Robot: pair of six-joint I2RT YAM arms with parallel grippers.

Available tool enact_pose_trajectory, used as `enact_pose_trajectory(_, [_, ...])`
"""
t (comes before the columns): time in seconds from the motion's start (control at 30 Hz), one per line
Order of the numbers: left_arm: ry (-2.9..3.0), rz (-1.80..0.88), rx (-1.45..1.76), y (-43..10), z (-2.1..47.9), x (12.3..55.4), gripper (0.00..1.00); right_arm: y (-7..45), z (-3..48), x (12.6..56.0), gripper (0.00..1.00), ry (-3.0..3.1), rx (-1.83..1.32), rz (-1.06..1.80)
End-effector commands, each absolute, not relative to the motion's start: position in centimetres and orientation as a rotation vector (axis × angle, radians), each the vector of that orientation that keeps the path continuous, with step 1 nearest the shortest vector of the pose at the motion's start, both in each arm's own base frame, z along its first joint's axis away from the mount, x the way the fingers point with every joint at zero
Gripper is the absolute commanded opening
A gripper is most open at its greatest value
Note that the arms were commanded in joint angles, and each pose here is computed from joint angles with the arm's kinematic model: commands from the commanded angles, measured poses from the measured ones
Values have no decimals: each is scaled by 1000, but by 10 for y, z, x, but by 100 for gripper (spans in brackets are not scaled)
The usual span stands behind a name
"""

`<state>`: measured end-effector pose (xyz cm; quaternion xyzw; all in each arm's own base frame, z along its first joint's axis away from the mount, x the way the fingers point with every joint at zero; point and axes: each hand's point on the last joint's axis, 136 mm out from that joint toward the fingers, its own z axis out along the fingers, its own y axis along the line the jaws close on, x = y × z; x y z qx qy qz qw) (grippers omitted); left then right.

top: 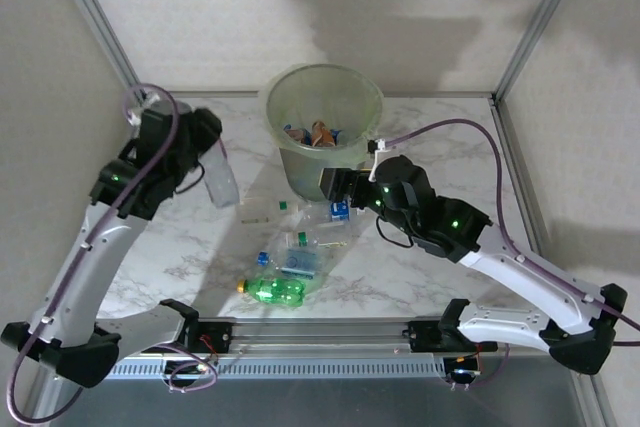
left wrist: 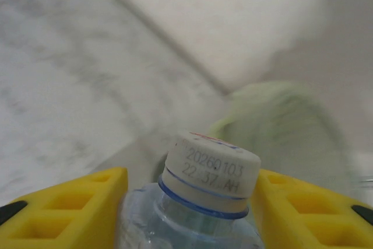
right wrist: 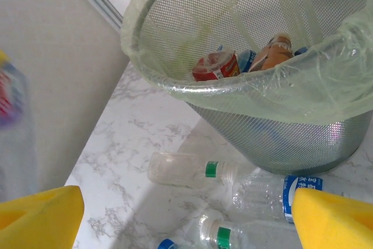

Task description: Put the plastic bottles in the bin

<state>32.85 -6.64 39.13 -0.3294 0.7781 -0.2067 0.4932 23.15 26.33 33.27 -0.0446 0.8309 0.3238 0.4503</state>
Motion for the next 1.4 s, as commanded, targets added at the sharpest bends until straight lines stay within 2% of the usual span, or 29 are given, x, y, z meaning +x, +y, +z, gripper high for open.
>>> enact_pose_trajectory(0.0, [1829, -670, -729, -92, 435, 348, 48, 252, 340, 227, 92, 2026, -61, 819])
enact_pose_trajectory(0.13, [1750, -857, -666, -136, 473, 386, 49, 234, 340, 221, 92, 2014, -5, 825])
enact_pose_trajectory(0.27, [1737, -966, -627, -175, 483, 429, 49, 220, 331, 215, 93, 2035, 24, 801])
enact_pose_trajectory(0.4, [1750, -1053, -657, -210, 468, 469, 47, 209, 317, 212, 93, 2056, 51, 779])
enact_pose_trajectory(0.67, [1849, -1110, -779, -275, 399, 525, 43, 207, 305, 215, 94, 2066, 47, 736])
enact_pose_trajectory(0.8, [1873, -1124, -799, -293, 379, 532, 46, 206, 294, 216, 94, 2089, 36, 697])
enact_pose_trajectory(0.9, [1894, -1089, -815, -299, 365, 538, 64, 201, 290, 218, 95, 2082, 46, 679])
enact_pose_trajectory(1.0, [1913, -1048, -819, -301, 355, 541, 73, 194, 291, 220, 95, 2069, 56, 662])
enact_pose_trajectory(1.17, [1910, -1031, -813, -302, 356, 541, 75, 186, 294, 222, 96, 2054, 53, 646])
enact_pose_trajectory(1.37, [1860, -1005, -764, -288, 391, 530, 75, 185, 309, 224, 96, 2039, 45, 651])
